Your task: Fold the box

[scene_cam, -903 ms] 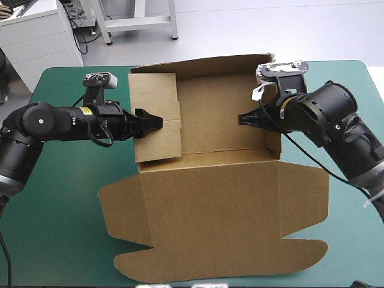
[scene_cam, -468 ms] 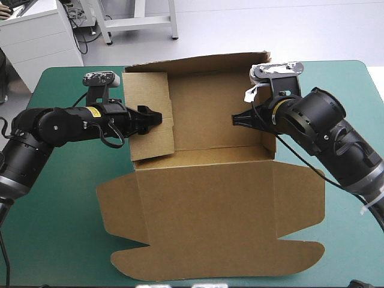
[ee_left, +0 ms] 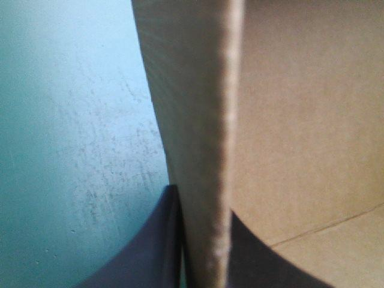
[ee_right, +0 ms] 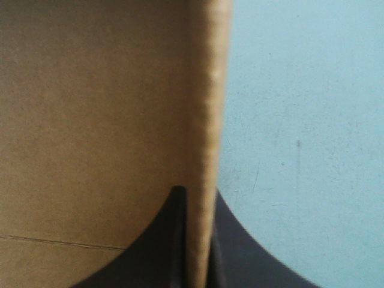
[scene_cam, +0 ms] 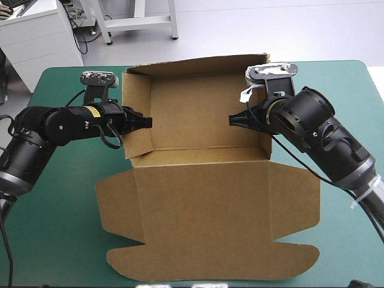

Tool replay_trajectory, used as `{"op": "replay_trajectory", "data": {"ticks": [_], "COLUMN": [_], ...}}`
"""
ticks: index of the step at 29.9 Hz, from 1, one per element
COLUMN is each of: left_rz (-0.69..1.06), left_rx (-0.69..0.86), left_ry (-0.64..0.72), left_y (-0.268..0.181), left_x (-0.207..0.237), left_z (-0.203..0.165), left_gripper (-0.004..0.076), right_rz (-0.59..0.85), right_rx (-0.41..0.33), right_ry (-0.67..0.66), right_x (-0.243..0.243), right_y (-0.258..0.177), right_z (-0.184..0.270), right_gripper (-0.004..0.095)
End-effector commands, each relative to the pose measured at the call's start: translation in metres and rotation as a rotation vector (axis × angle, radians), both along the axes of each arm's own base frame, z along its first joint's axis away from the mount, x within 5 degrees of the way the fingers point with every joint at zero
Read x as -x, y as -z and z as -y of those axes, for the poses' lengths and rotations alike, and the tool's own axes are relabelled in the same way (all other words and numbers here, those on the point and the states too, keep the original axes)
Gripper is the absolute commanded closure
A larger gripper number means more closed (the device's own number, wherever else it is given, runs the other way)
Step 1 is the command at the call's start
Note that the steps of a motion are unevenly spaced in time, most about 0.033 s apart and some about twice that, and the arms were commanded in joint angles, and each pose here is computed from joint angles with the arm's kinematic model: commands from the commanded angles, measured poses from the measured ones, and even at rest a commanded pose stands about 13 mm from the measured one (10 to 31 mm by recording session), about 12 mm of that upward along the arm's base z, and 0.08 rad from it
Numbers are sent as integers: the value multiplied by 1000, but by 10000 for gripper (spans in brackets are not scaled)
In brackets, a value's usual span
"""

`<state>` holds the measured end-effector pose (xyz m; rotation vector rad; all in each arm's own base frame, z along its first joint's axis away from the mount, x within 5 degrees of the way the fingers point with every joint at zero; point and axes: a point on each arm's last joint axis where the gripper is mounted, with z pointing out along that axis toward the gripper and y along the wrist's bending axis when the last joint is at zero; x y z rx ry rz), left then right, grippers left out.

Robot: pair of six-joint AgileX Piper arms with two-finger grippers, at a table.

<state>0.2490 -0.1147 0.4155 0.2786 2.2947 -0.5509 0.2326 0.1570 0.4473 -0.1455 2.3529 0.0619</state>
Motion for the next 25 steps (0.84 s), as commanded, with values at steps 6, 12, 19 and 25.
{"op": "replay_trajectory", "data": {"ticks": [6,12,19,25], "left_rz": [29,-127,-256,-328], "left_rx": [38,-133,-210,-255], "left_ry": [-36,-22,-60,-91], "left_y": [-19,-2,31,61], "left_x": [7,-19,-55,-77], "left_z": [1,6,17,22], "left_gripper": [757,756,756,756], "right_rz": [44,-50,-177,-296], "right_rx": [17,-26,-36,-17], "right_ry": [-36,-107,-94,-80], "right_x": [4,-2,-39,-75], "right_y": [-13,-4,23,59], "right_z": [5,5,15,18], "right_gripper": [931,931,931,931]}}
